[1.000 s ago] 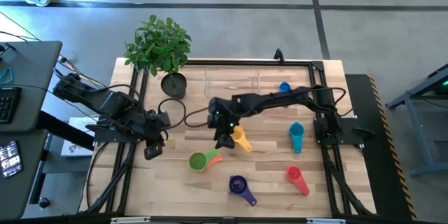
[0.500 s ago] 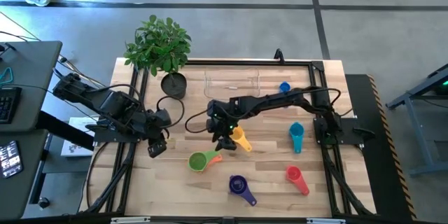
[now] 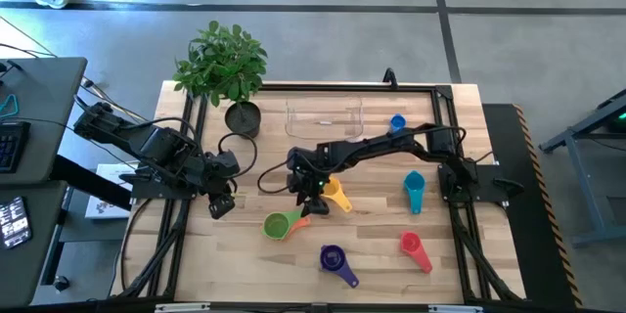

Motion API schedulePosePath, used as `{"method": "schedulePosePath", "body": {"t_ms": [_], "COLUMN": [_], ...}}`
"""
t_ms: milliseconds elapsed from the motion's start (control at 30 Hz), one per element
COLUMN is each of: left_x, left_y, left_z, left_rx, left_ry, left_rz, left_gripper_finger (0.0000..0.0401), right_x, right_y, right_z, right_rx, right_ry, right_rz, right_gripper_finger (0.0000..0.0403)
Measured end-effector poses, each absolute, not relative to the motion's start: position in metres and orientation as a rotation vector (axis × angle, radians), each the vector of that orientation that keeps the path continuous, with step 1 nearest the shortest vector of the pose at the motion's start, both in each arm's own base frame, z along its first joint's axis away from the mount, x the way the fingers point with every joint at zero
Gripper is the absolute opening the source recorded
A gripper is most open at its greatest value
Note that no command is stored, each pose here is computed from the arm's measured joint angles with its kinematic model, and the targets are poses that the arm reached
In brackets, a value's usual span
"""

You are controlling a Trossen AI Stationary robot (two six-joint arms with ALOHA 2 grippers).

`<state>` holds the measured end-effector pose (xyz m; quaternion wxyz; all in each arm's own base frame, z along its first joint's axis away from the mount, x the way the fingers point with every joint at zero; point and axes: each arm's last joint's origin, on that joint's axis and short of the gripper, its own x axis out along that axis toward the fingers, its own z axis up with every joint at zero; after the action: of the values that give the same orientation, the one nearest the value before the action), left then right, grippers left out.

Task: Nest measuring cups in basket
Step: Stack the green measuring cup on top of the orange measuring cup

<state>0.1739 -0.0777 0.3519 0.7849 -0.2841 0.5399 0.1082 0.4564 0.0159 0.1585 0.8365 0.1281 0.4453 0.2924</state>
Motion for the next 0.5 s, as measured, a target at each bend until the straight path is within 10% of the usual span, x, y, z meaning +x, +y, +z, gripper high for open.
{"method": "schedulePosePath", "body": {"t_ms": [500], "left_x": [0.174], "left_y": [-0.078], "left_z": [0.352], "left_rx": [-0.586], "left_ry": [1.167], "left_rz": [0.217], "left_gripper_finger": [0.0062], "right_x": [0.459], "right_y": [0.020], "right_z": [0.148], "right_rx": [0.313], "right_ry": [0.961], "right_rz": [0.623], "right_gripper_finger": [0.0206]}}
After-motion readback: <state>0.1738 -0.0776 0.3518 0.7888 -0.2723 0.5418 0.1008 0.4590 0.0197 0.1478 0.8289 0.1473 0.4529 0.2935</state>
